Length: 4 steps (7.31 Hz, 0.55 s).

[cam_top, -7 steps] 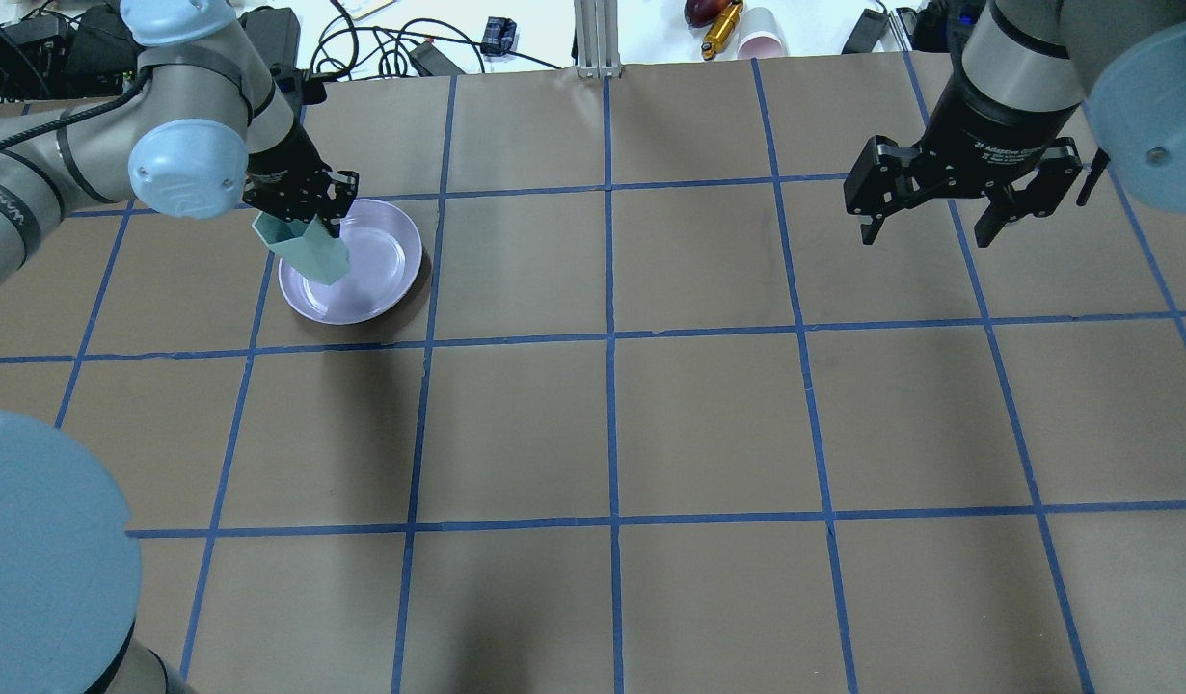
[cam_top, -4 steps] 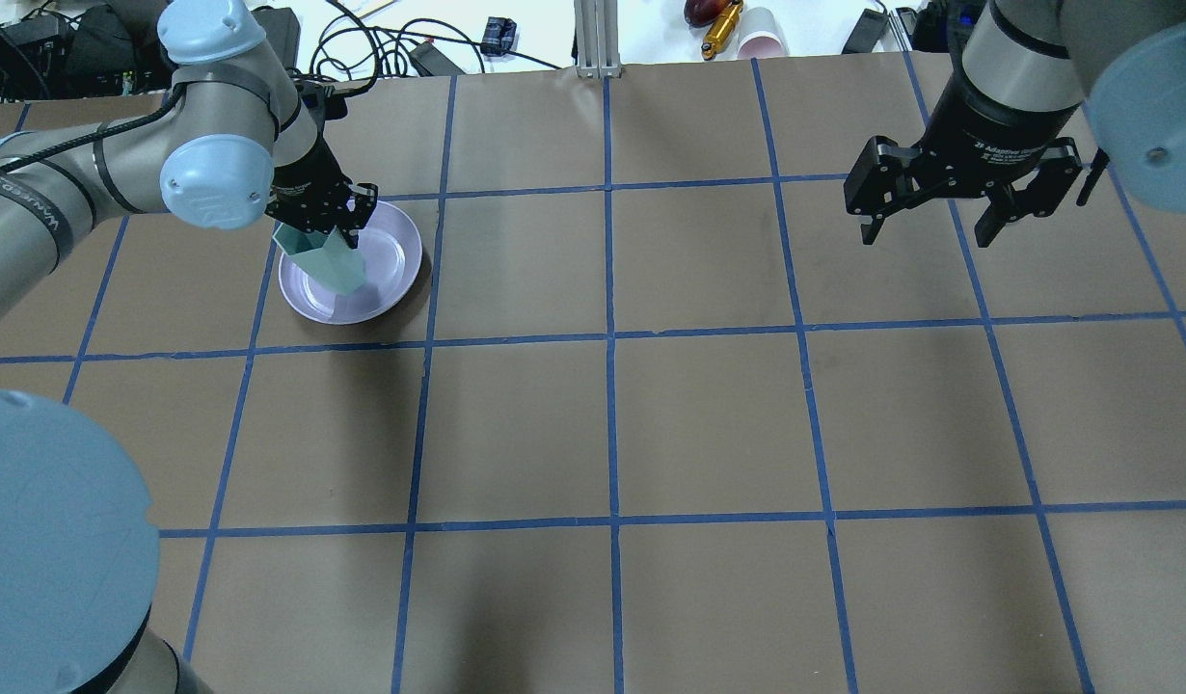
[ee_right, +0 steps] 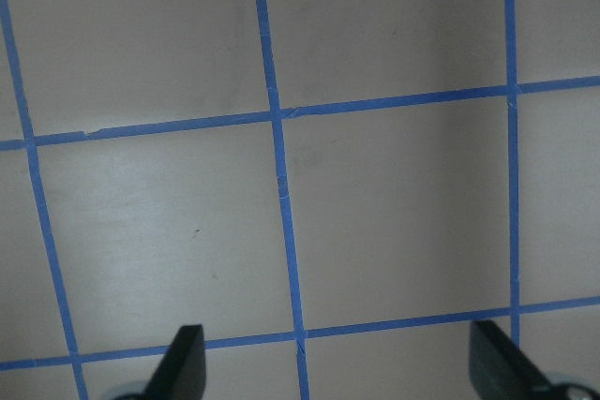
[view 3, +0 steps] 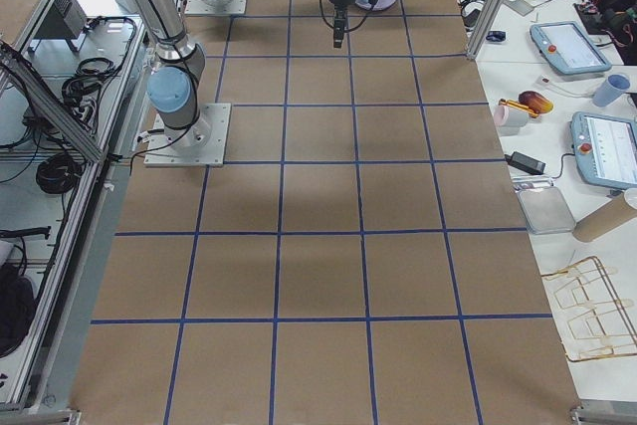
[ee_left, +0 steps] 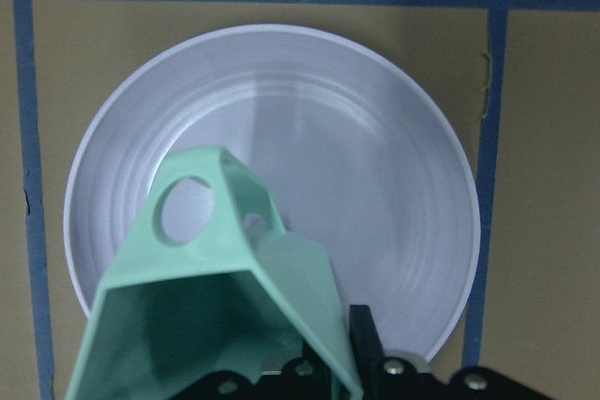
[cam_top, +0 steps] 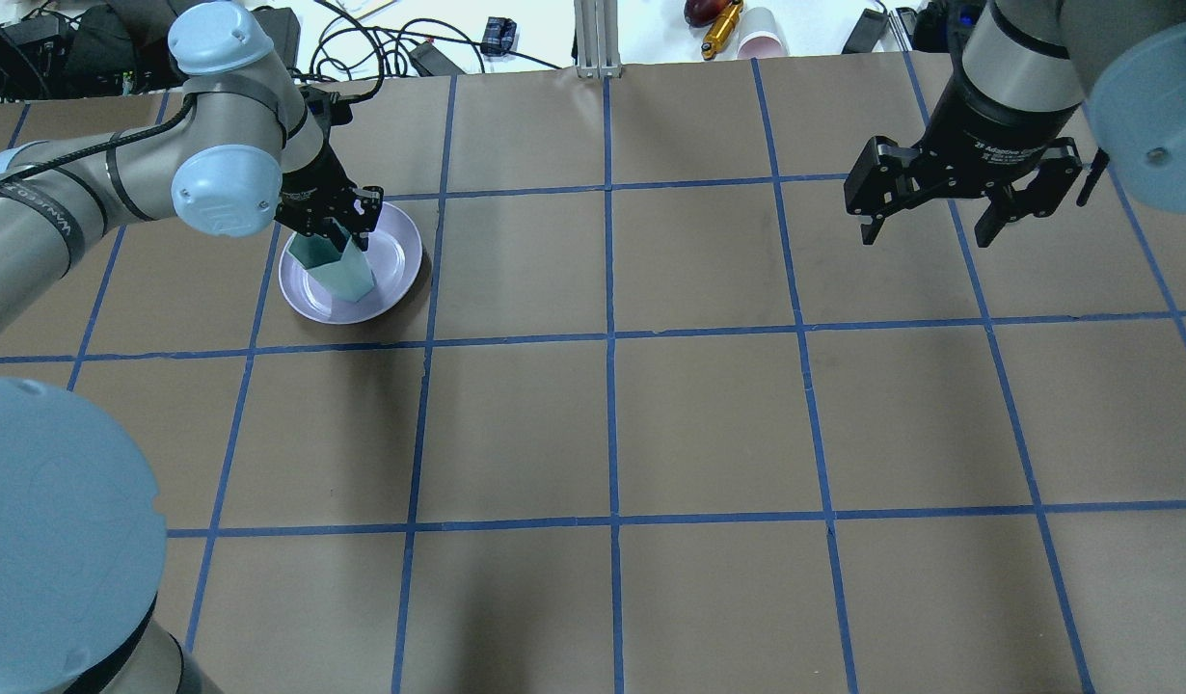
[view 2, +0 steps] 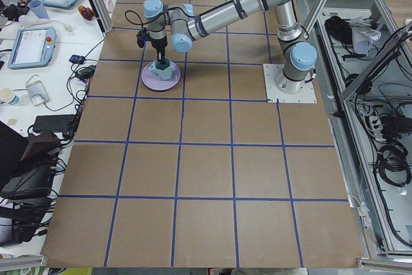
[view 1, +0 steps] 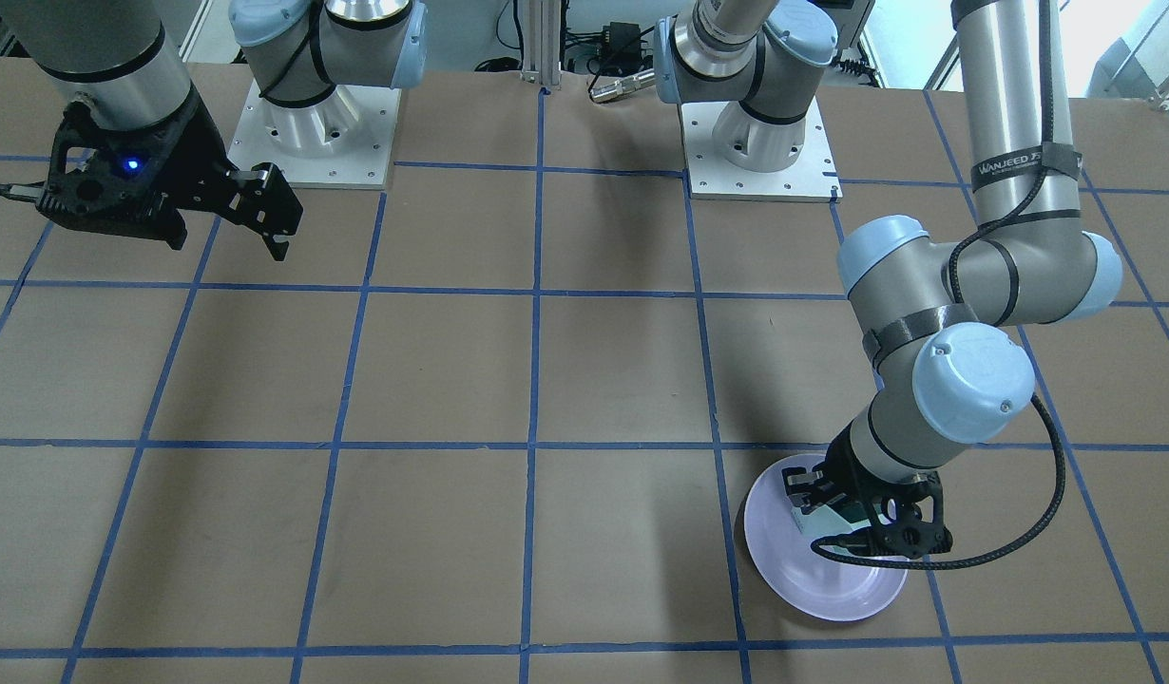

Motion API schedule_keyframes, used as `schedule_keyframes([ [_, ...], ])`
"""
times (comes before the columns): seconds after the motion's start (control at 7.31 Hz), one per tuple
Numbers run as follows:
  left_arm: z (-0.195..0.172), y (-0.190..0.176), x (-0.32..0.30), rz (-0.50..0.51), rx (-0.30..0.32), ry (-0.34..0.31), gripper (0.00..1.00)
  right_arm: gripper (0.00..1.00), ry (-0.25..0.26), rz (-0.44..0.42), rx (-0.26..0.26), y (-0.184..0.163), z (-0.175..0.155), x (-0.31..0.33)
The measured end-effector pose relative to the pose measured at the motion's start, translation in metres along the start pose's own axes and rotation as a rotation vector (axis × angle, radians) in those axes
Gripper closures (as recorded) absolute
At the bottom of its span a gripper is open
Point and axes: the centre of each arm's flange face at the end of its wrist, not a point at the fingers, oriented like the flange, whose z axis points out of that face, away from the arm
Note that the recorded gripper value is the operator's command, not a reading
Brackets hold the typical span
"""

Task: Flip cup and place on plate
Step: 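Lower the cup onto the plate and open the left gripper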

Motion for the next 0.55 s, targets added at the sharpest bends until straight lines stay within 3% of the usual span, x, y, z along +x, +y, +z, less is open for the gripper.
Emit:
schedule_keyframes([
  [0.55,-0.042,0.008,0.001,0.026,0.045,-0.011,0.00,0.00,0.001,0.000,0.000,0.000,0.000,0.000],
])
